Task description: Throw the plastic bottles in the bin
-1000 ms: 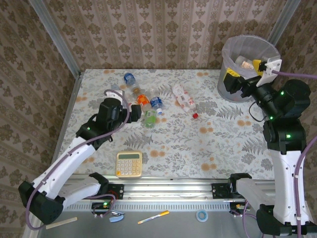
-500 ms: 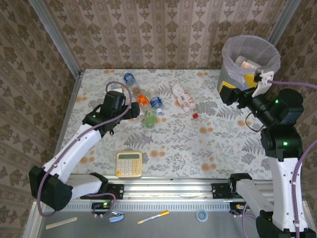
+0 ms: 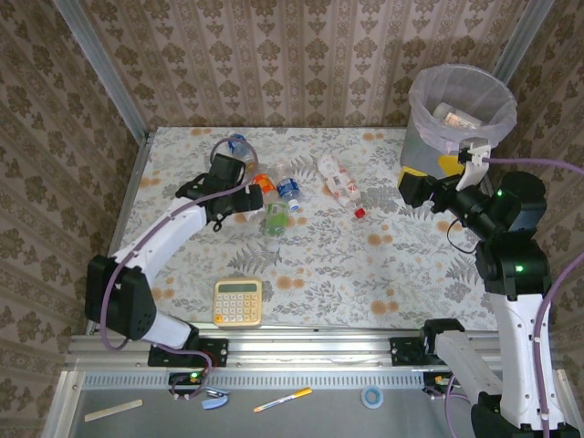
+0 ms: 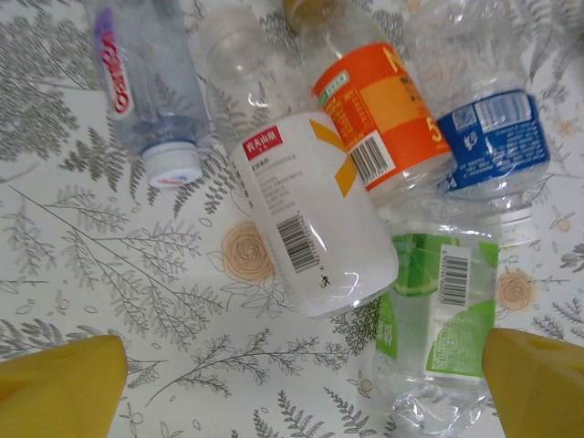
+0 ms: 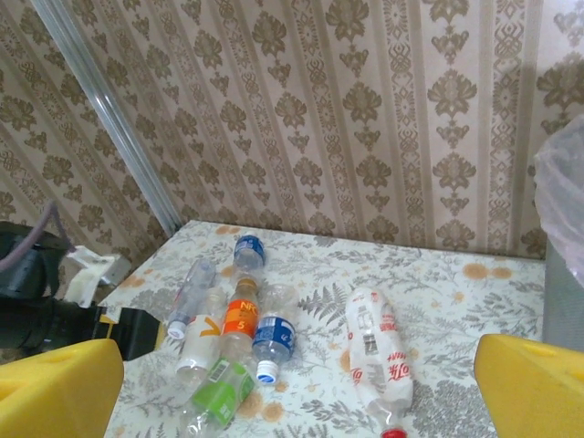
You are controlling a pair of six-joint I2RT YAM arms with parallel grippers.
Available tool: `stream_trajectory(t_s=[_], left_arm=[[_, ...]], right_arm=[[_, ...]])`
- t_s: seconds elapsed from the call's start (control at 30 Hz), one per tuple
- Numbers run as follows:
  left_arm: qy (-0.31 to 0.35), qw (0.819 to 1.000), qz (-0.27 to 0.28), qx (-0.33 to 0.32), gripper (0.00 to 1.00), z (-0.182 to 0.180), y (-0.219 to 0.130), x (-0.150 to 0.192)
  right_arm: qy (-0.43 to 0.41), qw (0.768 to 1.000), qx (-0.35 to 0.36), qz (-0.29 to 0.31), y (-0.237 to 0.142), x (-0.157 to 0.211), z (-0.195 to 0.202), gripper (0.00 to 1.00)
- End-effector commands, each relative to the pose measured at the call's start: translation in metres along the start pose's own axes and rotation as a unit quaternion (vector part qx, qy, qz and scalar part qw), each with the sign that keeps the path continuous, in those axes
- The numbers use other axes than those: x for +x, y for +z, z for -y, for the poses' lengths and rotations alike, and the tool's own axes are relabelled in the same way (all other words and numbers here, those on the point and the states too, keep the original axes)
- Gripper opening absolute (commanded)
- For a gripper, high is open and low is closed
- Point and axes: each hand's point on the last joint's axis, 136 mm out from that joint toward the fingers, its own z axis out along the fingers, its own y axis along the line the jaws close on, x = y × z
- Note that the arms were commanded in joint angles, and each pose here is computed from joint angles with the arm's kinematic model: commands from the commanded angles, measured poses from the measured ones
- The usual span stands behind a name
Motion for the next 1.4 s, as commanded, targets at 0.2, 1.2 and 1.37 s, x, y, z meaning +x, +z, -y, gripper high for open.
stream_trajectory(t_s=[0.2, 1.2, 1.37], left_arm=[[0.051, 0.997, -0.015, 0.048, 1.00, 0.043, 0.015, 0.009], [0.170, 0.977, -0.113, 0.056, 0.83, 0.080, 0.058, 0.077], [0.172, 0.976, -0.119, 0.051, 0.82, 0.080, 0.065, 0.080]], right_arm=[[0.022, 0.999, -0.004, -0.029, -0.003, 0.021, -0.001, 1.00], [0.026, 0.998, -0.004, -0.049, -0.004, 0.037, -0.001, 1.00], [0.025, 0.998, -0.004, -0.051, -0.004, 0.039, 0.000, 1.00]])
